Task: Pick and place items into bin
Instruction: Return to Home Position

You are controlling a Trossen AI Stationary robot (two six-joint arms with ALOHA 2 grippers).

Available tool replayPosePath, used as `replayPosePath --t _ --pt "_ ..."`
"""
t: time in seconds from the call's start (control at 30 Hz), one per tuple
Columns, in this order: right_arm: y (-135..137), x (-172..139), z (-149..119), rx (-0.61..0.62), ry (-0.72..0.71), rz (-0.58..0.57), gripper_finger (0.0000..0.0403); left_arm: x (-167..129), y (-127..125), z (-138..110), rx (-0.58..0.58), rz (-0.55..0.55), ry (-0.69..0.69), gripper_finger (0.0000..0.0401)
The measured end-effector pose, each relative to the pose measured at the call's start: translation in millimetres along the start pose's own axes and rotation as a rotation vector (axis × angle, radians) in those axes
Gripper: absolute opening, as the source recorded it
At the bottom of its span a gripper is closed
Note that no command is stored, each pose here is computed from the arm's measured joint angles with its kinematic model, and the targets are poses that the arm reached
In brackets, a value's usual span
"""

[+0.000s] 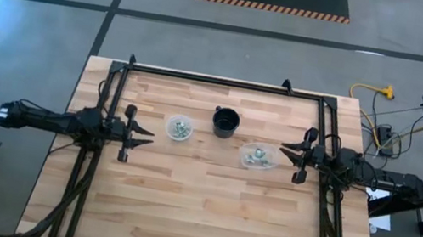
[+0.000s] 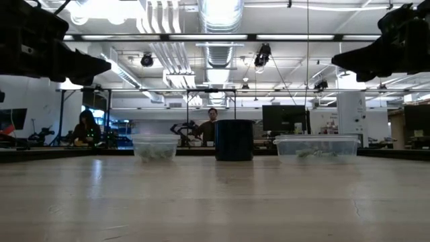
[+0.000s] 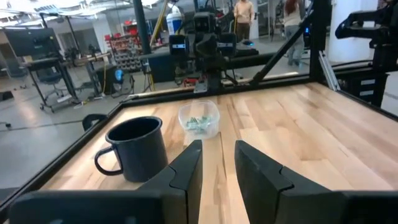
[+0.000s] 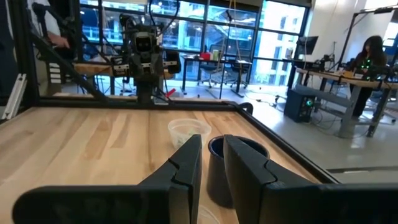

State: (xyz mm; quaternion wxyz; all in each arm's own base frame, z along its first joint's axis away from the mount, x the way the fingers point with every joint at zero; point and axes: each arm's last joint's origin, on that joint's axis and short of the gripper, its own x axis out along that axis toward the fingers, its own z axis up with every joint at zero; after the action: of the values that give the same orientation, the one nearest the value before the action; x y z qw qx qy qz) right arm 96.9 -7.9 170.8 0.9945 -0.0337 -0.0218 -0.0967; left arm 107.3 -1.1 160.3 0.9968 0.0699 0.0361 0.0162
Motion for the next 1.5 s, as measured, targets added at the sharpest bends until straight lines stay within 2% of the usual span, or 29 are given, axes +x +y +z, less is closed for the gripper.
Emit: replayPosePath --t 0.77,1.5 --pt "0.1 0.5 -0.7 -0.001 0.008 0.001 0.0059 3.5 -0.9 -4.8 0.004 -0.008 0.057 0.0078" --pt "0.1 0.5 -0.7 -0.001 0.008 0.0 0.0059 3.5 -0.9 -4.7 0.004 -0.008 0.055 0.0078"
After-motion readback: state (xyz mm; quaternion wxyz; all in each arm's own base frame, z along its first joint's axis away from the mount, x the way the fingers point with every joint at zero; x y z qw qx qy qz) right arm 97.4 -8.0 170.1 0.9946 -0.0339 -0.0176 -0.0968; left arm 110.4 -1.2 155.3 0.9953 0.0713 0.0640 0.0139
